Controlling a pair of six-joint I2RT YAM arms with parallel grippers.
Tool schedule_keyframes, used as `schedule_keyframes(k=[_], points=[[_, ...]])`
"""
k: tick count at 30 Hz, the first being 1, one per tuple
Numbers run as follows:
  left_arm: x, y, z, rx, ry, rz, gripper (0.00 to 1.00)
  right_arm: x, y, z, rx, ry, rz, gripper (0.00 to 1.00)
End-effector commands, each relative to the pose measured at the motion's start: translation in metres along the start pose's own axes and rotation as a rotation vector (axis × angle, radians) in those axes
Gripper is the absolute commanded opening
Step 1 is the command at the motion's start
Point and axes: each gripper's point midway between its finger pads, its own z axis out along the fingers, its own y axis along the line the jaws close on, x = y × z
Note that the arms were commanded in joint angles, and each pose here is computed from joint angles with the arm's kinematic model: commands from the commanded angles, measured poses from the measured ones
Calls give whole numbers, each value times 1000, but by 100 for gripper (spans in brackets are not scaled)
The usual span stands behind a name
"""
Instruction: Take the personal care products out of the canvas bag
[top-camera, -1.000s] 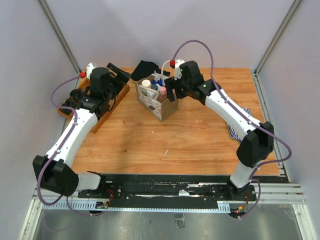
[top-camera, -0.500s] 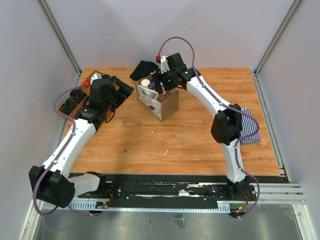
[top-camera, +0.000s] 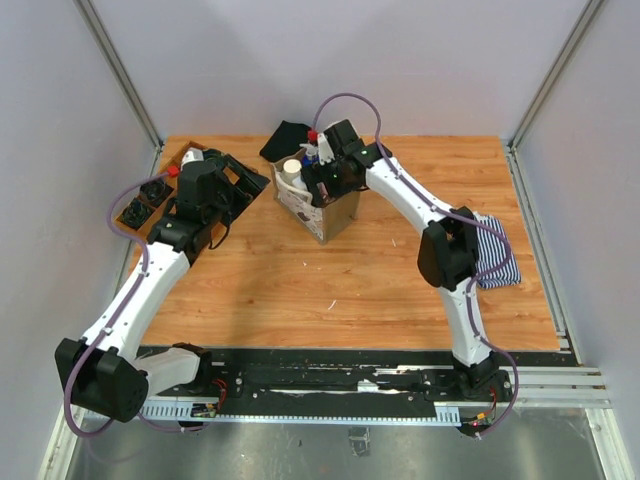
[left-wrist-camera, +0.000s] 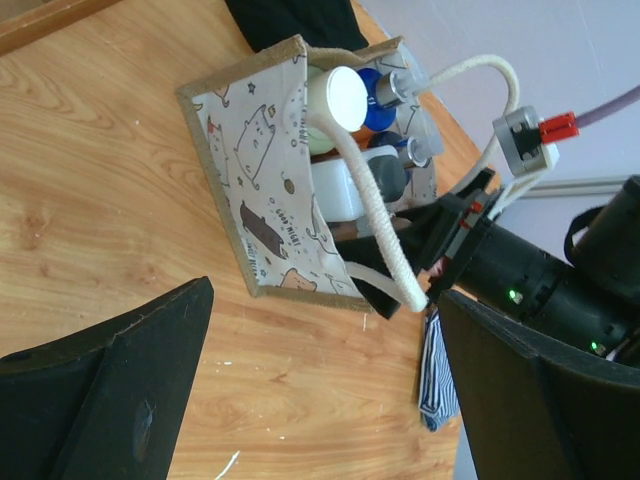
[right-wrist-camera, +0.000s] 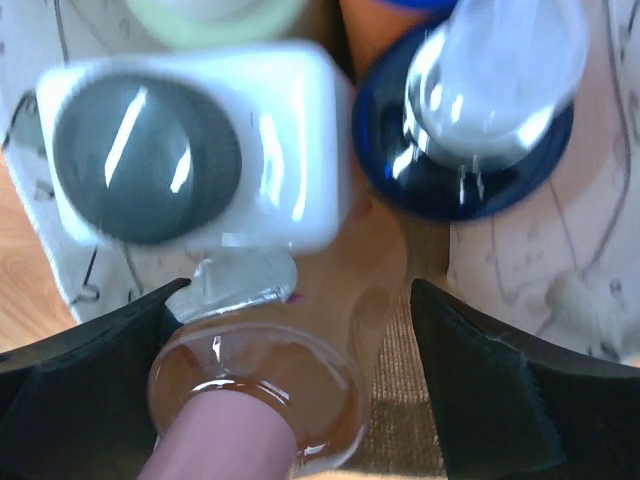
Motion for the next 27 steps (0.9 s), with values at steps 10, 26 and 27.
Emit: schedule_keyframes(k=[10, 26, 27], points=[[3, -12, -9, 57, 18, -11, 100, 198, 39, -86, 48, 483, -56, 92], [10, -21, -27, 103, 45, 8, 97, 152, 39, -146, 169, 175, -37, 1], [10, -23, -29, 109, 45, 13, 96, 139, 38, -158, 184, 124, -37, 1]])
